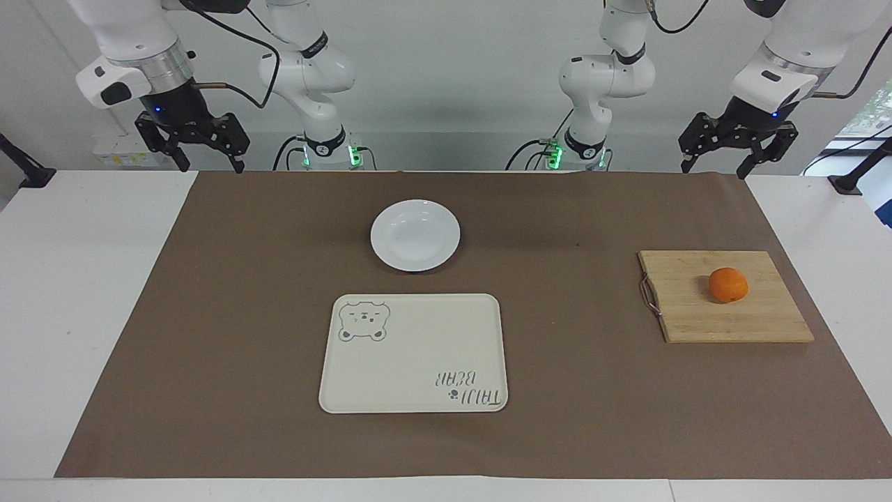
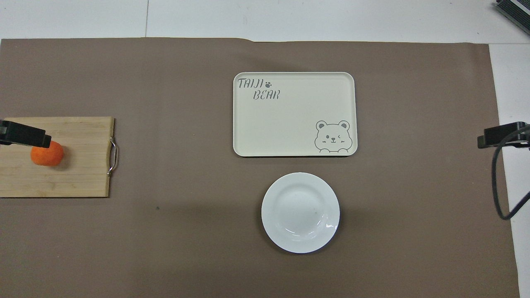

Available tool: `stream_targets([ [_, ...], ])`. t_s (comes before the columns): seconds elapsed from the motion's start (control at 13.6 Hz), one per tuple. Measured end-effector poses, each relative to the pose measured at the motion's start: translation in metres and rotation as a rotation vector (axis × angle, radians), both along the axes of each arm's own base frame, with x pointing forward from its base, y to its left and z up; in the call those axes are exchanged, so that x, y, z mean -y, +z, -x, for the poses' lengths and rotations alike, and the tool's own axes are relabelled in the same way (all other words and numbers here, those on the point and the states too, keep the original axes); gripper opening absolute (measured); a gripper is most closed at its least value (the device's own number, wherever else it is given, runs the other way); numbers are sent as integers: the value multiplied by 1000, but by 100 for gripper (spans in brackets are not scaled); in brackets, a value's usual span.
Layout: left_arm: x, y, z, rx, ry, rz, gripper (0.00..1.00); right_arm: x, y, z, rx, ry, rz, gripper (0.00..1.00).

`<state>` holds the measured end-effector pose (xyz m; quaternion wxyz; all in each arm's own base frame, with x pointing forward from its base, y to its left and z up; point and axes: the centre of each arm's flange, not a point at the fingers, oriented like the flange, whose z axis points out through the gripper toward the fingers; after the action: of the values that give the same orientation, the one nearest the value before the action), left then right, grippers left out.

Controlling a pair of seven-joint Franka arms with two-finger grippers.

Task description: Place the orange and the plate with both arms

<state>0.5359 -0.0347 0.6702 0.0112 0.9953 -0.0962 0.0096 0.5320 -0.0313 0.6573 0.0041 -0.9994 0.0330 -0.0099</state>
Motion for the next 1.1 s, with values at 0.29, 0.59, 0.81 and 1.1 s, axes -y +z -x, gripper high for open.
stream_targets([
  [0.29, -1, 0, 0, 1, 1, 0, 100, 0, 0, 0, 0, 1, 0, 100],
  [0.59, -7, -2, -2, 8, 13, 1, 100, 0, 0, 0, 0, 1, 0, 100],
  [0.81, -12, -5, -3, 10, 23, 1, 100, 0, 0, 0, 0, 1, 0, 100],
  [1.1, -26, -11, -5, 12, 21, 0, 100, 0, 0, 0, 0, 1, 0, 100],
])
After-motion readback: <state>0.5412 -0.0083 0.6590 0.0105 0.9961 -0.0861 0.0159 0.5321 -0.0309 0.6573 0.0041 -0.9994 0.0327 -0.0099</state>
